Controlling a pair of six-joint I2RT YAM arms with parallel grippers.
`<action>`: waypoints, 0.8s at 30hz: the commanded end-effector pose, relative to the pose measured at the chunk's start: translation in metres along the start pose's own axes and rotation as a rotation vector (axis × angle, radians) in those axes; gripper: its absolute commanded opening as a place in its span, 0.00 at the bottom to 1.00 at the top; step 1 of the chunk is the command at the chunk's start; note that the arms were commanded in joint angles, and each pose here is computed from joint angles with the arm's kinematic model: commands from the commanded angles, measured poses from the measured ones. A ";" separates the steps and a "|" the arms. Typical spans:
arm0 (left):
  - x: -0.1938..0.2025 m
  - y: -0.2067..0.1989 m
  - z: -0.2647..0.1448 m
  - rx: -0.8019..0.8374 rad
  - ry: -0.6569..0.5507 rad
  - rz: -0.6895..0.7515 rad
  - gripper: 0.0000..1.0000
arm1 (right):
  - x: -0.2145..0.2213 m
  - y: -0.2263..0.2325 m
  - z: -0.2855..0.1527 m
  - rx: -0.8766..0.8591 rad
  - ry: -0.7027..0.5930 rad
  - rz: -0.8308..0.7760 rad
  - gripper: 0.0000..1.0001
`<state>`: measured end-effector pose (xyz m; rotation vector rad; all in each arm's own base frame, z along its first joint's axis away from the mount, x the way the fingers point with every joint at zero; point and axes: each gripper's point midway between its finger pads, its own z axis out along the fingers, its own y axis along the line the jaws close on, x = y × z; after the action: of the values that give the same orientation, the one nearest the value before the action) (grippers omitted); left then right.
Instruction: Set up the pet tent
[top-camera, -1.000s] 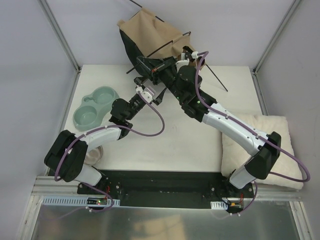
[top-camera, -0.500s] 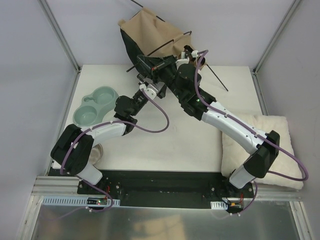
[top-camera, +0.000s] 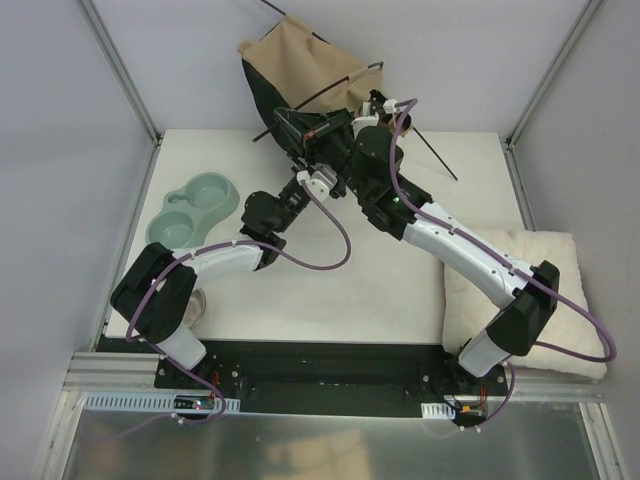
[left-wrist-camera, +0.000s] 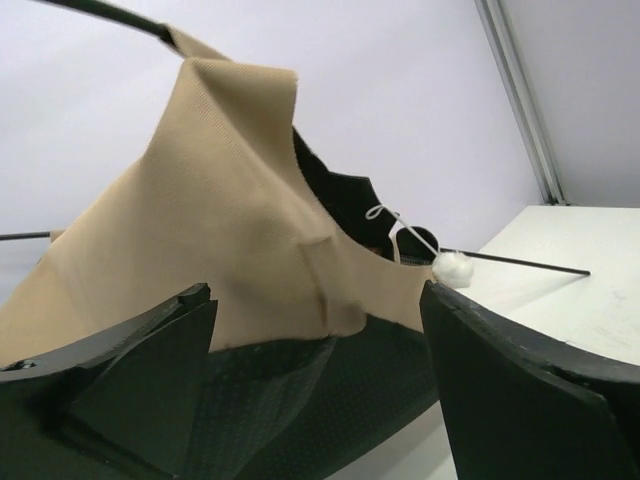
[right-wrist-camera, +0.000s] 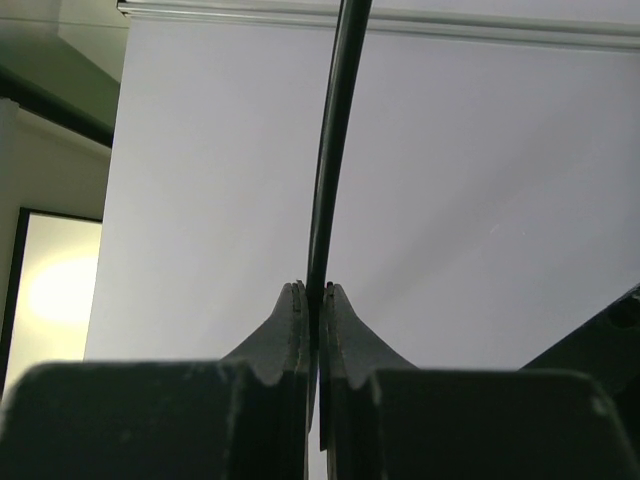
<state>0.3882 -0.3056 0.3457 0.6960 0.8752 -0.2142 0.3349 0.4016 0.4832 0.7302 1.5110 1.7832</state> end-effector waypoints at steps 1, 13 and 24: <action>-0.028 0.011 0.001 -0.055 -0.085 0.035 0.88 | 0.004 0.018 0.000 -0.036 0.013 0.003 0.00; -0.019 0.008 0.003 -0.056 -0.073 0.036 0.55 | -0.002 0.031 -0.003 -0.055 0.007 0.005 0.00; -0.014 0.017 0.019 -0.107 -0.069 0.045 0.49 | 0.000 0.035 -0.005 -0.062 0.023 0.024 0.00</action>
<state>0.3985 -0.3123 0.3260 0.7104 0.9145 -0.1766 0.3302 0.4023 0.4946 0.7251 1.5034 1.8186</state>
